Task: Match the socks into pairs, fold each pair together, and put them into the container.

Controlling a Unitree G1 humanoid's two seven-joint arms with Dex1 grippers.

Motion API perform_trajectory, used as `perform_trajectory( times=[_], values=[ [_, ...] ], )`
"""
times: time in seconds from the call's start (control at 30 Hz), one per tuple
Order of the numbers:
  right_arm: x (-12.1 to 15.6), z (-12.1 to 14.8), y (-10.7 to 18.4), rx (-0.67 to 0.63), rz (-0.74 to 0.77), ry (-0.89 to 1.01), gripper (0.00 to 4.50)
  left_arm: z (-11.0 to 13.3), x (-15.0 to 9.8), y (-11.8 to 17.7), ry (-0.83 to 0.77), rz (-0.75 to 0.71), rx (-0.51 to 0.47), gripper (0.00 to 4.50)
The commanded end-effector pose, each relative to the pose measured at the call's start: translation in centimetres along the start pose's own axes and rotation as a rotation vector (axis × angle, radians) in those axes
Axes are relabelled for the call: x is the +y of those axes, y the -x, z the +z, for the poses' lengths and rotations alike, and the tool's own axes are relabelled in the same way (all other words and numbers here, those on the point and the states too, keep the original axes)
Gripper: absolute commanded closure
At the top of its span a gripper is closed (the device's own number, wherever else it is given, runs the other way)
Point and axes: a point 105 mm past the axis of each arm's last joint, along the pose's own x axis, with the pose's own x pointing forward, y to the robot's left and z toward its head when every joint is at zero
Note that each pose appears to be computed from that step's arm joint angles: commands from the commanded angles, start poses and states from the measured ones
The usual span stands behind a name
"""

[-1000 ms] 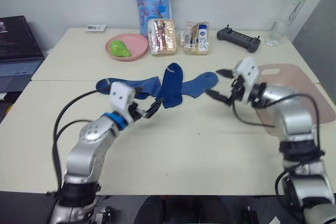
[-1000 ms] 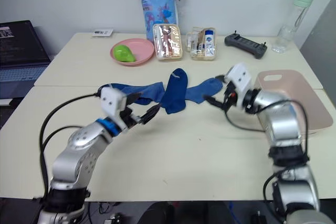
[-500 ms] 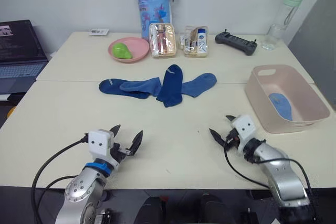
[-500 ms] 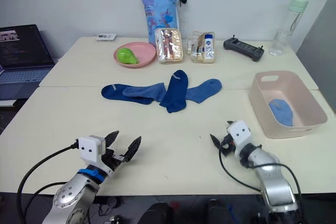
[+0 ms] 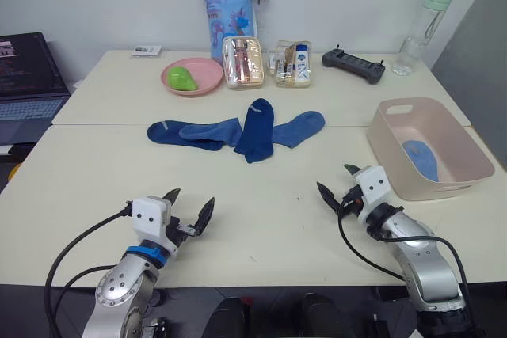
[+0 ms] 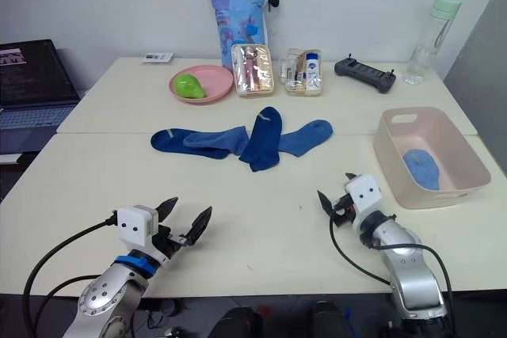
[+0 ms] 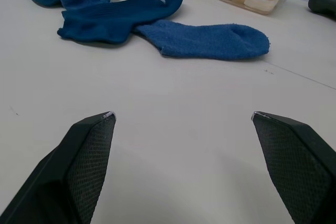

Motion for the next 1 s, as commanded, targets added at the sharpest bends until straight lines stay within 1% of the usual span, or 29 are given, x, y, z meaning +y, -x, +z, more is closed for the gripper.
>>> perform_trajectory(
  times=[0.03,0.13,0.2,0.27,0.37,0.47,0.53,0.63,0.73,0.83,0.9,1.0],
  values=[
    [-0.4,1.1,0.1,-0.036,-0.009,0.012,0.04,0.9,0.0,0.0,-0.023,-0.004,-0.032,0.0],
    [-0.1,1.4,-0.2,-0.046,0.02,0.016,0.04,1.1,-0.3,-0.6,-0.061,-0.026,-0.028,0.0],
    [0.7,2.2,-0.8,-0.06,0.107,0.044,0.04,2.5,-0.5,-2.4,-0.125,-0.065,-0.044,0.0],
    [1.2,2.7,-1.4,-0.057,0.18,0.028,0.04,3.7,-0.5,-4.3,-0.167,-0.095,-0.052,0.0],
    [2.1,3.3,-1.9,-0.046,0.267,0.028,0.04,4.4,0.0,-6.5,-0.192,-0.104,-0.053,0.0],
    [2.7,4.0,-2.5,-0.044,0.313,0.035,0.04,4.1,-0.2,-8.8,-0.193,-0.146,-0.018,0.0],
    [2.5,4.6,-3.1,-0.054,0.299,0.04,0.04,3.7,-1.1,-10.5,-0.19,-0.22,0.014,0.0],
    [2.2,4.5,-3.3,-0.048,0.269,0.046,0.04,3.1,-2.1,-11.8,-0.22,-0.302,0.04,0.0],
    [2.1,3.8,-3.3,-0.028,0.249,0.046,0.04,2.7,-2.2,-13.1,-0.23,-0.31,0.056,0.0],
    [1.1,3.3,-3.1,-0.01,0.2,0.048,0.04,2.0,-2.6,-14.3,-0.259,-0.333,0.094,0.0],
    [0.7,3.4,-3.1,-0.015,0.183,0.039,0.04,2.0,-2.9,-14.9,-0.289,-0.351,0.09,0.0],
    [0.6,3.3,-2.9,-0.011,0.182,0.048,0.04,2.0,-3.5,-15.8,-0.291,-0.371,0.08,0.0]
  ],
)
